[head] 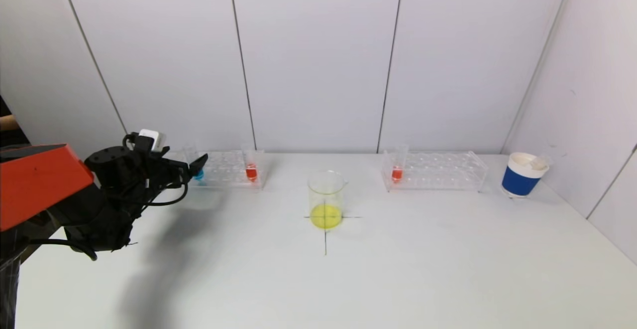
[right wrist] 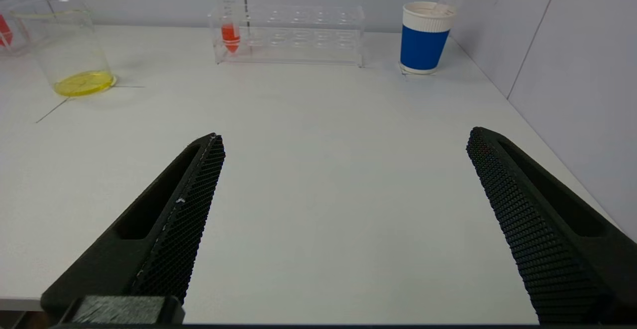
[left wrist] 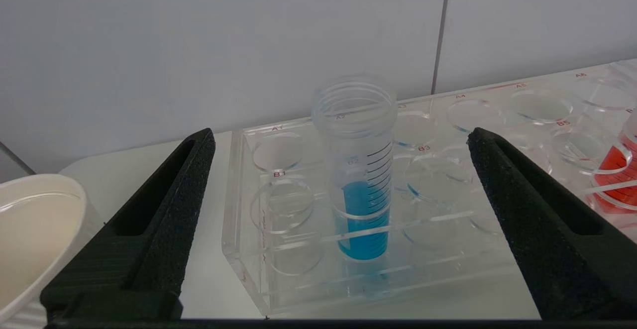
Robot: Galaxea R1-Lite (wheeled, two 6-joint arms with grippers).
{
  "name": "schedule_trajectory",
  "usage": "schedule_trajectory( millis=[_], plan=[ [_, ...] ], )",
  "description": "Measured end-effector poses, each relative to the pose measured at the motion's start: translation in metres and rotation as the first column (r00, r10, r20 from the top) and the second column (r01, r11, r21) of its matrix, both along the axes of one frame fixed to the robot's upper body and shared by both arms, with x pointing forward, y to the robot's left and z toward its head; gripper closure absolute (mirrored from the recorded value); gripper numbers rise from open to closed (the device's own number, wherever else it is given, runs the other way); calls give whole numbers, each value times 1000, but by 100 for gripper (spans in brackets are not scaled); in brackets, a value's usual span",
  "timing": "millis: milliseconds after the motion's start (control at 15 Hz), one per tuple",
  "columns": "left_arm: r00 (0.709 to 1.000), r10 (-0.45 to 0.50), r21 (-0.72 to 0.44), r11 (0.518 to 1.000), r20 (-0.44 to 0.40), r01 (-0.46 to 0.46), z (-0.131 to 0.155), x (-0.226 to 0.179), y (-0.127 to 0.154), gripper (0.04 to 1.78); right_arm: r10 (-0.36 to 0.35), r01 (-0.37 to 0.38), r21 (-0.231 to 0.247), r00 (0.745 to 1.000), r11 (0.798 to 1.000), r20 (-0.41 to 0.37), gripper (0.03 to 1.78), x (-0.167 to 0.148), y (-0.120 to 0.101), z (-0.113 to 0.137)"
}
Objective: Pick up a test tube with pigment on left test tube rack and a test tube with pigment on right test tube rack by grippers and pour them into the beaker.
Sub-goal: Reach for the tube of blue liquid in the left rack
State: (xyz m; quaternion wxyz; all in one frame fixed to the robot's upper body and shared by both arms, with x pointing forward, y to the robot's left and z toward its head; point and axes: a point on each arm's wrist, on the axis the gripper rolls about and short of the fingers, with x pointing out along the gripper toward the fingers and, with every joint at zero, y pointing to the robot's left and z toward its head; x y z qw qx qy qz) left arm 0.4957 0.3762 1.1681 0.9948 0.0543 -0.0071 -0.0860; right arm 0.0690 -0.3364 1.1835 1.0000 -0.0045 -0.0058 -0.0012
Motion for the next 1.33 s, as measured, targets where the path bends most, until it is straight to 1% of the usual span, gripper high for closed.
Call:
schedule_trajectory(
  millis=[600,1333],
  plan=[
    [1000,-10,0,1000,8,10,1,12,-3,5,0,0,0,1000,1000,0,4,0,0,0],
    [1000,-20,-2,1000,-7,20,-9,18,-7,5,0,0,0,1000,1000,0,4,0,0,0]
  ],
)
